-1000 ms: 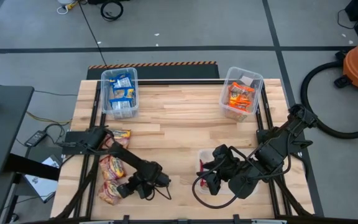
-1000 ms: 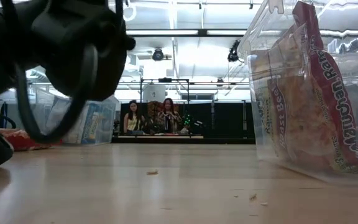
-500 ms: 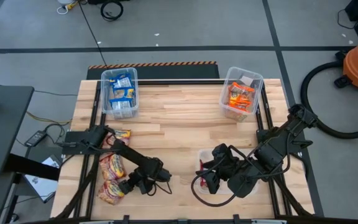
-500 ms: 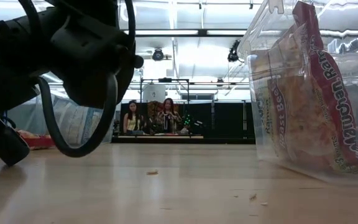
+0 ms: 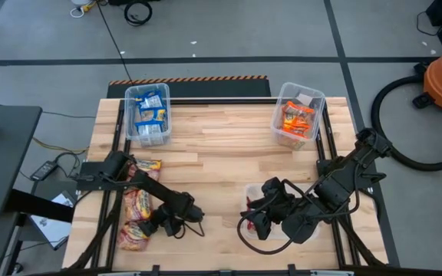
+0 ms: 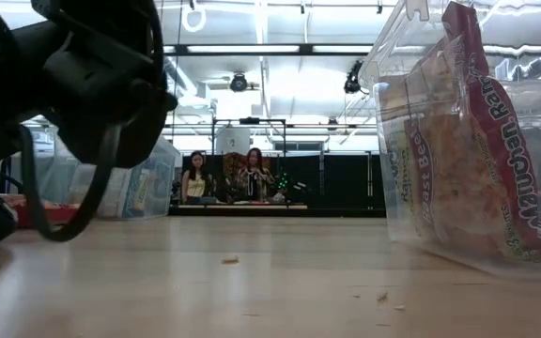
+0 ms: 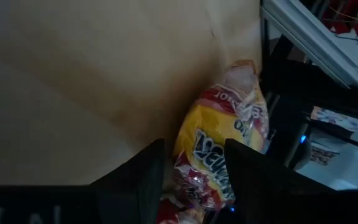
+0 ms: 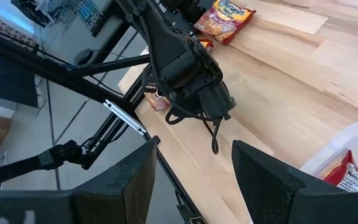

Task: Sort Maruchan noodles
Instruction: Put the red noodle pack into the bottom transparent bin

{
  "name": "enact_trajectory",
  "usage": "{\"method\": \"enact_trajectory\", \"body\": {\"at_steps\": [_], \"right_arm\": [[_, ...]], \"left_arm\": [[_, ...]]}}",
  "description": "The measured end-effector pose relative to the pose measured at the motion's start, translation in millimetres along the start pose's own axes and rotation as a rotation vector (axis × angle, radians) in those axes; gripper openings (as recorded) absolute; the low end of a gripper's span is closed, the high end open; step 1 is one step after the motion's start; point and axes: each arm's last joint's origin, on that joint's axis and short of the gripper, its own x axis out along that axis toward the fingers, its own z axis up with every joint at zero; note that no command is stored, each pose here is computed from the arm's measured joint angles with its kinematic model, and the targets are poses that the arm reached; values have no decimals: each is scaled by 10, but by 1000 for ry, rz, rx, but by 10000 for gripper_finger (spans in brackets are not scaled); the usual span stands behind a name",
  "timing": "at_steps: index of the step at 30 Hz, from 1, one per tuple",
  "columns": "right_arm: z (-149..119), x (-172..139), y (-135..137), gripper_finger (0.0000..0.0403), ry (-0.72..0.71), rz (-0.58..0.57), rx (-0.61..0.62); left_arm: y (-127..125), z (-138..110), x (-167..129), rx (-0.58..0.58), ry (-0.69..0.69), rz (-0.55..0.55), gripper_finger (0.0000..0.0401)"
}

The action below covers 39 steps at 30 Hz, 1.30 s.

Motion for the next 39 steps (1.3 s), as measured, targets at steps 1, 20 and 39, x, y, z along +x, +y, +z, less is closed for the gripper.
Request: {"method": "enact_trajectory", "body": {"at_steps": [1, 20, 39], "right_arm": [[7, 4, -2, 216, -5, -2, 0], [34, 17, 1, 216, -15, 2, 9], [35, 8, -35, 216, -14, -33, -127]], "left_arm": [[2, 4, -2, -8, -2, 6, 174], [-55, -80, 182, 5, 18, -80, 37], [-607, -103, -602, -105, -169, 63, 4]]}}
